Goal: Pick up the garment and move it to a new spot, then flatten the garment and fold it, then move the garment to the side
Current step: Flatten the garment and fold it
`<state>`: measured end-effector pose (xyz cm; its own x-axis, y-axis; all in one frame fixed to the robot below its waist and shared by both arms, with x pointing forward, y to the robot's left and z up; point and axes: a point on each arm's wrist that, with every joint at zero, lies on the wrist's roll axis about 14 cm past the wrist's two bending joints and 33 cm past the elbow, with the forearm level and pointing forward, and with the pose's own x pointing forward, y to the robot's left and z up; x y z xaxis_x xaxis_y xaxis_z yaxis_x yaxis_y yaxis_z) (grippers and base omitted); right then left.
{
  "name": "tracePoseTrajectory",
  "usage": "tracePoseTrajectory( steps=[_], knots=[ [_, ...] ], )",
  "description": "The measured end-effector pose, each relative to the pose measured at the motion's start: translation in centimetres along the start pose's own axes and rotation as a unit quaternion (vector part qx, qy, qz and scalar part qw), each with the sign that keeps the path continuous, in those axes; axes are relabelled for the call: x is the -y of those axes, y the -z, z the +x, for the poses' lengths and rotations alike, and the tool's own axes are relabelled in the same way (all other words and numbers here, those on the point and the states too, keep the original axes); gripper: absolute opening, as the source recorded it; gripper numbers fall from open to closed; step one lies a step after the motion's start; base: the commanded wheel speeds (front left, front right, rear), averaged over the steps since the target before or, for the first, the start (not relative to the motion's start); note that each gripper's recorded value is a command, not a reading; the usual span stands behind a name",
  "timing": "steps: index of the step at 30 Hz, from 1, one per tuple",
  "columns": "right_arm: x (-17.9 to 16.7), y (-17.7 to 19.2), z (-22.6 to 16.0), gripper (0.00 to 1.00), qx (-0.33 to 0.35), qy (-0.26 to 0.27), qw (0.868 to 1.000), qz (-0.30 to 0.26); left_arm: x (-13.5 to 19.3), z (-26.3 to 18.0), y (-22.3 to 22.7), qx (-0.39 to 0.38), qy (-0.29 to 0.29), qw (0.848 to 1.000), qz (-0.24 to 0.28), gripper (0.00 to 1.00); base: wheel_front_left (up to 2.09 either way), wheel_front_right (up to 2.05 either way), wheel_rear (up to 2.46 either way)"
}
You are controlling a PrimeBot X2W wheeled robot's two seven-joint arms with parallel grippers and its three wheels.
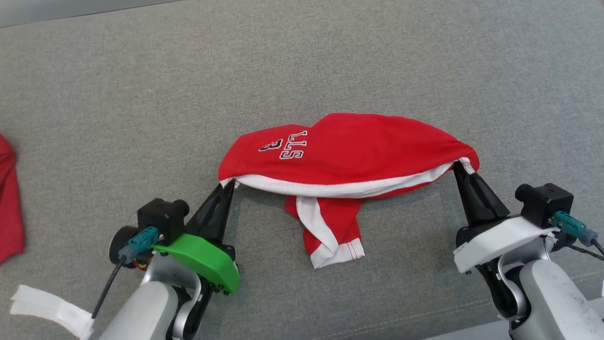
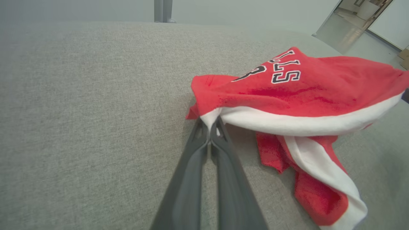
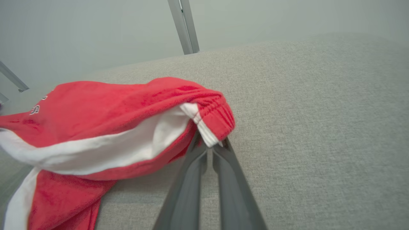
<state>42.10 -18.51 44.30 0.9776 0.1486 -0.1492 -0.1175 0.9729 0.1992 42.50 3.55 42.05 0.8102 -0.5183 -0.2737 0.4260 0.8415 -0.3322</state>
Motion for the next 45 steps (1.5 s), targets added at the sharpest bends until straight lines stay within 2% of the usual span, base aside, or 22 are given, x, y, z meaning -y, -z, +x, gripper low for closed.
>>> tracePoseTrajectory(
  steps=[5, 10, 11, 16, 17, 24, 27, 33, 40, 45],
  knots=[
    [-1.2, -4.0, 0.2, 0.0, 0.037, -0.028, 0.999, -0.008, -0.2, -0.5, -5.6, 0.09, -0.009, 0.995, 0.031, 0.0, 0.0, 0.0, 0.0],
    [-3.0, -9.5, 0.3, 0.0, 0.097, -0.066, 0.993, -0.014, 0.0, -2.0, -12.5, 0.19, -0.016, 0.979, 0.079, 0.0, 0.0, 0.0, 0.0],
    [-3.6, -11.8, 0.3, 0.0, 0.126, -0.08, 0.989, -0.007, 0.3, -3.0, -15.6, 0.234, -0.018, 0.967, 0.1, 0.0, 0.0, 0.0, 0.0],
    [-5.6, -18.1, 0.2, 0.0, 0.206, -0.119, 0.971, -0.019, 1.3, -5.9, -23.7, 0.344, -0.022, 0.925, 0.161, 0.0, 0.0, 0.0, 0.0],
    [-5.6, -18.1, 0.2, 0.0, 0.206, -0.119, 0.971, -0.019, 1.3, -5.9, -23.7, 0.344, -0.022, 0.925, 0.161, 0.0, 0.0, 0.0, 0.0],
    [-8.7, -25.2, -1.0, 0.0, 0.287, -0.169, 0.942, -0.04, 4.9, -11.2, -32.8, 0.471, -0.01, 0.853, 0.225, 0.0, 0.0, 0.0, 0.0],
    [-9.3, -26.1, -1.3, 0.0, 0.291, -0.177, 0.939, -0.043, 5.9, -12.5, -34.2, 0.491, -0.007, 0.839, 0.236, 0.0, 0.0, 0.0, 0.0],
    [-9.4, -26.2, -1.3, 0.0, 0.287, -0.178, 0.94, -0.043, 6.0, -12.9, -34.5, 0.492, -0.012, 0.838, 0.236, 0.0, 0.0, 0.0, 0.0],
    [-7.9, -24.4, 0.9, 0.0, 0.256, -0.157, 0.953, -0.044, 4.4, -10.5, -33.0, 0.458, -0.01, 0.862, 0.216, 0.0, 0.0, 0.0, 0.0],
    [-6.8, -24.1, 3.6, 0.0, 0.249, -0.145, 0.957, -0.043, 2.9, -7.5, -32.4, 0.437, 0.003, 0.876, 0.202, 0.0, 0.0, 0.0, 0.0]
  ],
)
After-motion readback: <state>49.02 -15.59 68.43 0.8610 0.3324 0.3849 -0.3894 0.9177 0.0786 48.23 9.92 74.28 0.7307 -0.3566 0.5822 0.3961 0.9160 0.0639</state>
